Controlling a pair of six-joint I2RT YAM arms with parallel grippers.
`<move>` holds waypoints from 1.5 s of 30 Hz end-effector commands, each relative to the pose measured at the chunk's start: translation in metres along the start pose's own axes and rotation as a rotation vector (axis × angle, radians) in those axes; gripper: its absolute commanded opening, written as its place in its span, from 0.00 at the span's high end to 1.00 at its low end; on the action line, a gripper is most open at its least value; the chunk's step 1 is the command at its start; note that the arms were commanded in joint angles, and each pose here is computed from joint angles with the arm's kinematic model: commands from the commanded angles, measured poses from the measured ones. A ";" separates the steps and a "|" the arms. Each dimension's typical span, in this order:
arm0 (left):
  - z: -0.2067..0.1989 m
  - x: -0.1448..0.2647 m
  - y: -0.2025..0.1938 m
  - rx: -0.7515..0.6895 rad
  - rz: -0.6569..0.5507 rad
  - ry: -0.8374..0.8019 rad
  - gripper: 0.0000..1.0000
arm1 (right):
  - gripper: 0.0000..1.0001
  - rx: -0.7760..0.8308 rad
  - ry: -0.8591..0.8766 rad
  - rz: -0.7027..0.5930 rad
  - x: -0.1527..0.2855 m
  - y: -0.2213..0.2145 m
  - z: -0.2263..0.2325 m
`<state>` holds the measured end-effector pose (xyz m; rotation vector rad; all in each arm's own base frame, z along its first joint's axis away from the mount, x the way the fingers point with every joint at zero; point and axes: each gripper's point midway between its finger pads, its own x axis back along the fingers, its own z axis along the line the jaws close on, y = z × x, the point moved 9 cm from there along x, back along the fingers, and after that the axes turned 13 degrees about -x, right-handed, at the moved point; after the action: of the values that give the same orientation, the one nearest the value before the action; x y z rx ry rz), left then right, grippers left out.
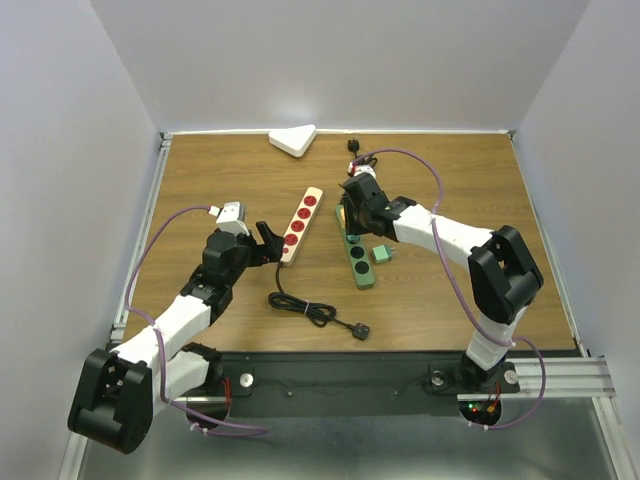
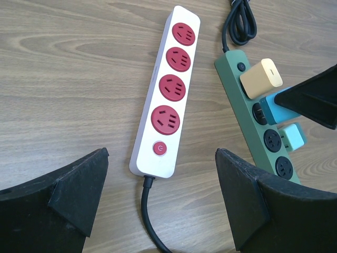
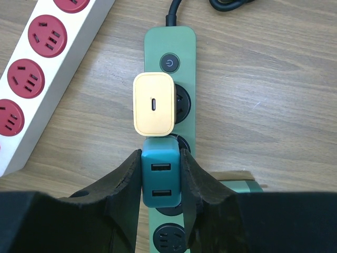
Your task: Insert the plug
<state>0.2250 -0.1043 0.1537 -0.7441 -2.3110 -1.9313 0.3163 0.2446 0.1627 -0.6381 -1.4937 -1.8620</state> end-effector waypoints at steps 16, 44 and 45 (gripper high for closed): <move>0.001 0.002 0.004 -0.013 -0.039 -0.010 0.06 | 1.00 0.144 -0.185 0.110 -0.019 -0.057 -0.027; 0.000 0.000 0.003 -0.007 -0.035 -0.024 0.06 | 1.00 0.149 -0.254 0.275 -0.014 -0.153 -0.060; 0.000 -0.001 0.004 -0.005 -0.036 -0.026 0.06 | 1.00 0.154 -0.247 0.288 -0.016 -0.155 -0.060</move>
<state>0.2249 -0.1035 0.1534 -0.7506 -2.3146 -1.9282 0.2917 0.2561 0.1272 -0.5302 -1.5868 -2.0185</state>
